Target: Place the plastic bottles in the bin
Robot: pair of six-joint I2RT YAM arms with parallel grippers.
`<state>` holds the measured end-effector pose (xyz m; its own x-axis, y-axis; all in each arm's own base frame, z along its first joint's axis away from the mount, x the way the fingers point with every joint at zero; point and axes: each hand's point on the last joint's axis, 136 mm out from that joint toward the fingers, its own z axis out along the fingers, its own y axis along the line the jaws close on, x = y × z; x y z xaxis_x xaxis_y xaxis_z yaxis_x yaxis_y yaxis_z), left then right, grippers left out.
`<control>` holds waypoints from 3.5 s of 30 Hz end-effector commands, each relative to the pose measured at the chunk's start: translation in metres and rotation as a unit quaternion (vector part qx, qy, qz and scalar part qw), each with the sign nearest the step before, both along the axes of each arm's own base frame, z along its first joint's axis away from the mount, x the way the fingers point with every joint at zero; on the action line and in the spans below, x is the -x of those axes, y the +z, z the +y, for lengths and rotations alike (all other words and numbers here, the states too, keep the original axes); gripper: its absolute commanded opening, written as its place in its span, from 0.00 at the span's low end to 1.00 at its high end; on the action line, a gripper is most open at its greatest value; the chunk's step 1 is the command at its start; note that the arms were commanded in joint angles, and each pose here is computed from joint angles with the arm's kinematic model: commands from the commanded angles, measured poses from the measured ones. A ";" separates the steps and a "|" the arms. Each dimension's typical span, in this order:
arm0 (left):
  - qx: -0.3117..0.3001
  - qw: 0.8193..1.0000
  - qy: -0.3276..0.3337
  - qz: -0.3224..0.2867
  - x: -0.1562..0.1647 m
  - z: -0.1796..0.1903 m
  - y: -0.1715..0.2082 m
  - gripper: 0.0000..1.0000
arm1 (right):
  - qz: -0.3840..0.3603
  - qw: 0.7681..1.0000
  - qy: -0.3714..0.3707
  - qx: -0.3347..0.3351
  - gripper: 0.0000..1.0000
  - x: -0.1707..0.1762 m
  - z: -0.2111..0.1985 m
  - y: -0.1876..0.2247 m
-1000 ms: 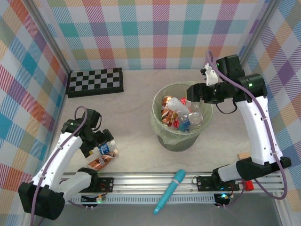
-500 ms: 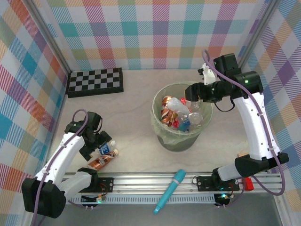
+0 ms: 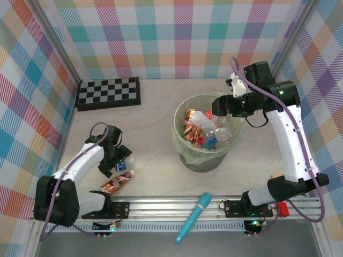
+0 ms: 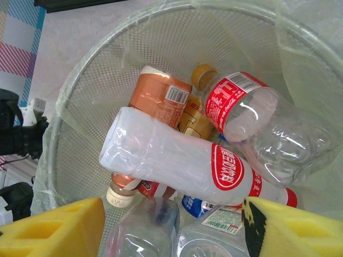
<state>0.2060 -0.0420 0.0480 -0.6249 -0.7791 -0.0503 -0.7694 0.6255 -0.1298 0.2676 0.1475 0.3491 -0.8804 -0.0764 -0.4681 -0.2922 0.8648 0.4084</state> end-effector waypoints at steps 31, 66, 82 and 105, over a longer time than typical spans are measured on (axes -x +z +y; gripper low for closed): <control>0.054 0.996 -0.051 -0.043 -0.049 -0.062 -0.012 0.72 | 0.004 1.000 -0.015 -0.016 0.70 0.007 -0.002 0.001; 0.219 0.680 -0.520 -0.469 -0.098 -0.190 0.294 0.00 | -0.054 0.976 0.071 -0.197 0.80 -0.063 0.153 0.075; 0.259 0.660 -0.532 -0.463 -0.098 -0.212 0.302 0.00 | -0.016 0.967 0.140 -0.214 0.87 -0.070 0.211 0.044; 0.244 0.684 -0.524 -0.445 -0.093 -0.206 0.294 0.96 | -0.125 0.967 0.088 -0.204 0.46 -0.091 0.160 0.093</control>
<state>0.3091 -0.2496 0.3286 -0.7658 0.0020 -0.6430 0.5612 0.4904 -0.6668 0.3574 0.3375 0.3896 -0.8223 -0.0565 -0.5662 -0.4904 0.5749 0.6549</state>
